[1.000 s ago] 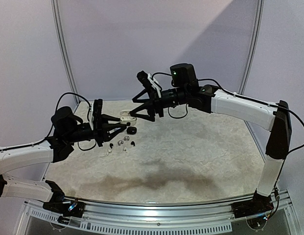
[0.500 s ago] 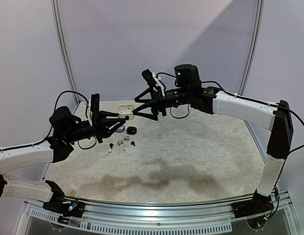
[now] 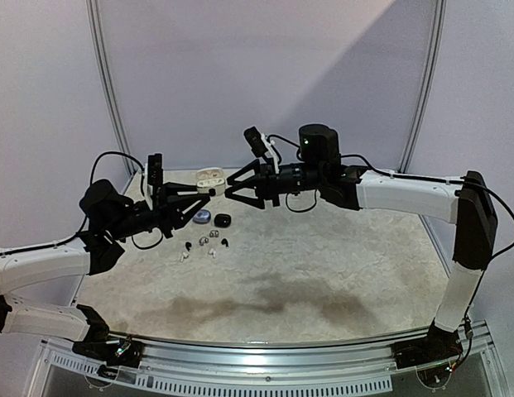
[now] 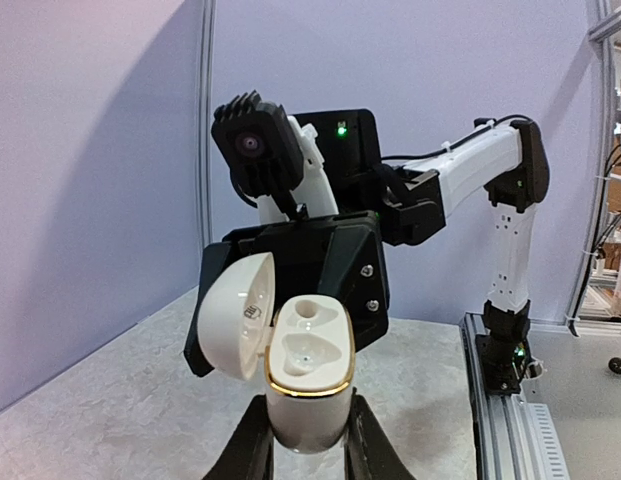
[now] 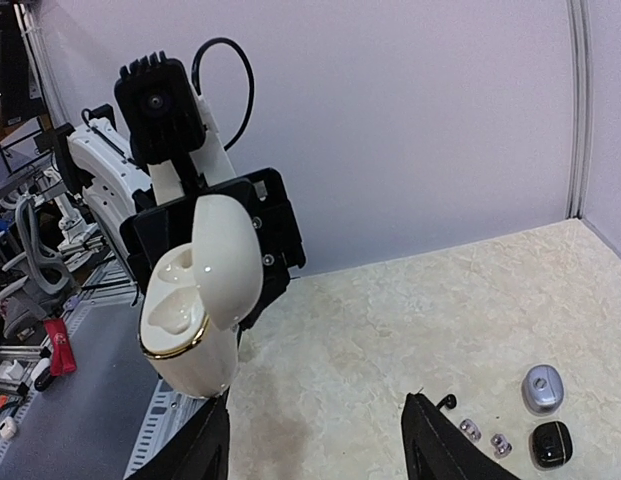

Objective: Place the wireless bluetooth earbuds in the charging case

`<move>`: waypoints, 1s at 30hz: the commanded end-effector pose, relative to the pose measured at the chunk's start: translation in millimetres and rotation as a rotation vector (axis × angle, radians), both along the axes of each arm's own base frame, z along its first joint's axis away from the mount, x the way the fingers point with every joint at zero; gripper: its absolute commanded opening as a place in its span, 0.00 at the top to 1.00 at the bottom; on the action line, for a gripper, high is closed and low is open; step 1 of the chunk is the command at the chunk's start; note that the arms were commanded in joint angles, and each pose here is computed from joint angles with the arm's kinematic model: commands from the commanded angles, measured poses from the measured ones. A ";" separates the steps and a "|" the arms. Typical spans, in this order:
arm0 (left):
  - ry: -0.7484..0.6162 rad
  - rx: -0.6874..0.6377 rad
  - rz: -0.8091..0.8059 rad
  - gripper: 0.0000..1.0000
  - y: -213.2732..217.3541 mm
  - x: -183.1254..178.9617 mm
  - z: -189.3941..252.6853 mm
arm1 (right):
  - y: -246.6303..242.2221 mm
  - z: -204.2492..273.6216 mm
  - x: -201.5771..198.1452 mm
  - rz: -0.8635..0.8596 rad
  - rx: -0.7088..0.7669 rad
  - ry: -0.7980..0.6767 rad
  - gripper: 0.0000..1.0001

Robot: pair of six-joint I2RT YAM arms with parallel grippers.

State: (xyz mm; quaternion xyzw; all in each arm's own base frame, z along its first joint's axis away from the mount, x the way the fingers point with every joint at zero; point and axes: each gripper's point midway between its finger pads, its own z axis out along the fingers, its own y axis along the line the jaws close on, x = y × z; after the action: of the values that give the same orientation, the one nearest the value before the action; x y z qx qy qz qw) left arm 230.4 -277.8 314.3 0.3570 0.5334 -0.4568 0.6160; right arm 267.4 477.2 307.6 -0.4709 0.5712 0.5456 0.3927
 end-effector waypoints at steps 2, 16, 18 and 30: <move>-0.012 -0.019 -0.008 1.00 -3.3 -1.9 6.5 | 3.5 28.1 -13.1 0.045 0.098 -0.011 0.43; -0.014 -0.032 0.018 1.00 -2.7 3.3 10.5 | 6.1 9.4 -24.3 0.111 0.048 -0.004 0.44; -0.014 -0.032 0.019 1.00 -2.5 3.3 10.7 | 4.7 7.3 -24.9 0.108 0.037 -0.025 0.42; -0.011 -0.017 0.015 1.00 -4.7 3.8 6.3 | 8.3 28.7 -28.4 0.124 0.131 -0.028 0.57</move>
State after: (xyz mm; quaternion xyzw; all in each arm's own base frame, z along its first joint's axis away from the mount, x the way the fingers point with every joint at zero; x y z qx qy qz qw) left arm 234.3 -277.3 319.7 0.3476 0.5290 -0.4528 0.6279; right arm 246.4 482.9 331.7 -0.4891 0.5119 0.5813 0.4010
